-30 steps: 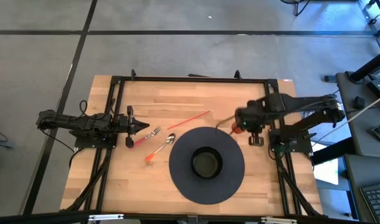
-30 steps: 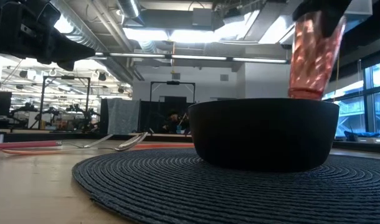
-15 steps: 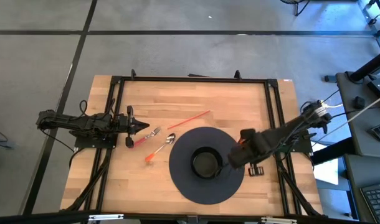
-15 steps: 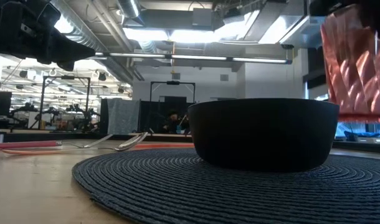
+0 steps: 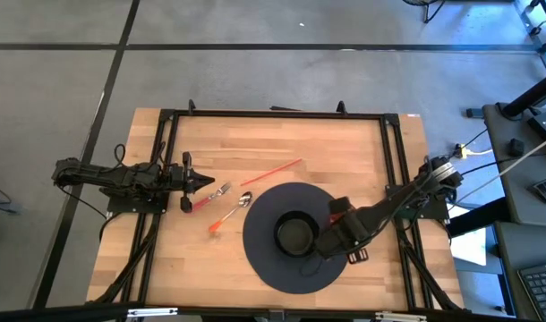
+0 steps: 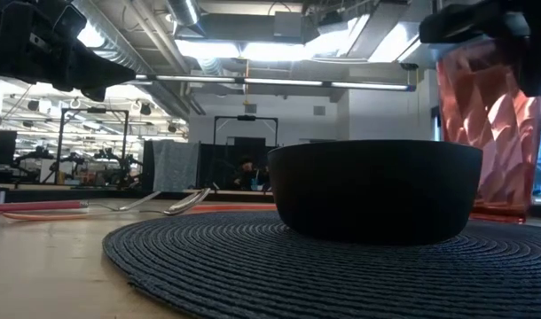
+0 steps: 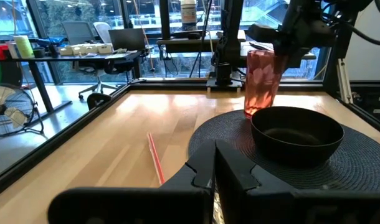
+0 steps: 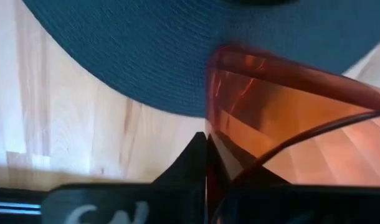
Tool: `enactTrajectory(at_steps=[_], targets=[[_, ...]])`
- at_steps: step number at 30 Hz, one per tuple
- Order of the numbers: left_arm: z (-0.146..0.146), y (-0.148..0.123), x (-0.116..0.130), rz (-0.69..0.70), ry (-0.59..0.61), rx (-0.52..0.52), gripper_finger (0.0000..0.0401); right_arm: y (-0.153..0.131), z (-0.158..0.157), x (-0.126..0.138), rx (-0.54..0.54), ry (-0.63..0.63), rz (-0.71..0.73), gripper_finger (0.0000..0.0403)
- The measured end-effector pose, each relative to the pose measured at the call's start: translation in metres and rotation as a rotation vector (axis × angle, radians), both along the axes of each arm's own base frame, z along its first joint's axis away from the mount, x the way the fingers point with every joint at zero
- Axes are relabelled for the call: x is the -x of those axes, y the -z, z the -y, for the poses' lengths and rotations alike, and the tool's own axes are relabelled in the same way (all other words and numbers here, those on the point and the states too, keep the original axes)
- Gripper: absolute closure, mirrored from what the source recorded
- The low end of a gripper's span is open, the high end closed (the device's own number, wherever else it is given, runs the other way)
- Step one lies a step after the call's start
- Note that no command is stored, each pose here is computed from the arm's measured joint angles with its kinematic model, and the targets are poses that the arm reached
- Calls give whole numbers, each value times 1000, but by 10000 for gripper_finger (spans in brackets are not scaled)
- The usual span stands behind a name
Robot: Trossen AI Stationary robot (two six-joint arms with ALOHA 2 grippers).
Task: Pick & Place Utensil
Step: Put the brown cup on the black mat to the right side of the black bowl, then put the orange straw into the brown cup
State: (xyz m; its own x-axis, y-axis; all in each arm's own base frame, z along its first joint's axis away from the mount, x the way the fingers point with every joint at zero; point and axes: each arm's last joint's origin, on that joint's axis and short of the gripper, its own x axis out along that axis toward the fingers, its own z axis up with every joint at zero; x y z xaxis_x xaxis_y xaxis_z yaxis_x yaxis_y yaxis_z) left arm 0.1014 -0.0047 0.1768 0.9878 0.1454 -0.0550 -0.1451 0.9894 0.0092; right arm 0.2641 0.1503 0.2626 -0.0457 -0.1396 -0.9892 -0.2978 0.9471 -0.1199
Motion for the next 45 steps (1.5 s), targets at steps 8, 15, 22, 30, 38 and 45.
enactTrajectory(at_steps=[8,15,22,30,38,45], targets=[[0,0,0,-2,0,-8,398,0,4,-3,-9,12,8,392],[0,0,0,-3,0,-4,398,0,4,-4,-14,4,8,366],[0,1,0,-7,0,-2,398,0,4,-3,-18,6,5,336],[0,1,0,-7,0,-2,398,0,4,-3,-14,25,3,318],[0,1,0,-7,0,-2,398,-4,5,0,-6,69,-23,272],[0,1,0,-7,0,-2,398,-22,5,-1,-12,109,-4,239]])
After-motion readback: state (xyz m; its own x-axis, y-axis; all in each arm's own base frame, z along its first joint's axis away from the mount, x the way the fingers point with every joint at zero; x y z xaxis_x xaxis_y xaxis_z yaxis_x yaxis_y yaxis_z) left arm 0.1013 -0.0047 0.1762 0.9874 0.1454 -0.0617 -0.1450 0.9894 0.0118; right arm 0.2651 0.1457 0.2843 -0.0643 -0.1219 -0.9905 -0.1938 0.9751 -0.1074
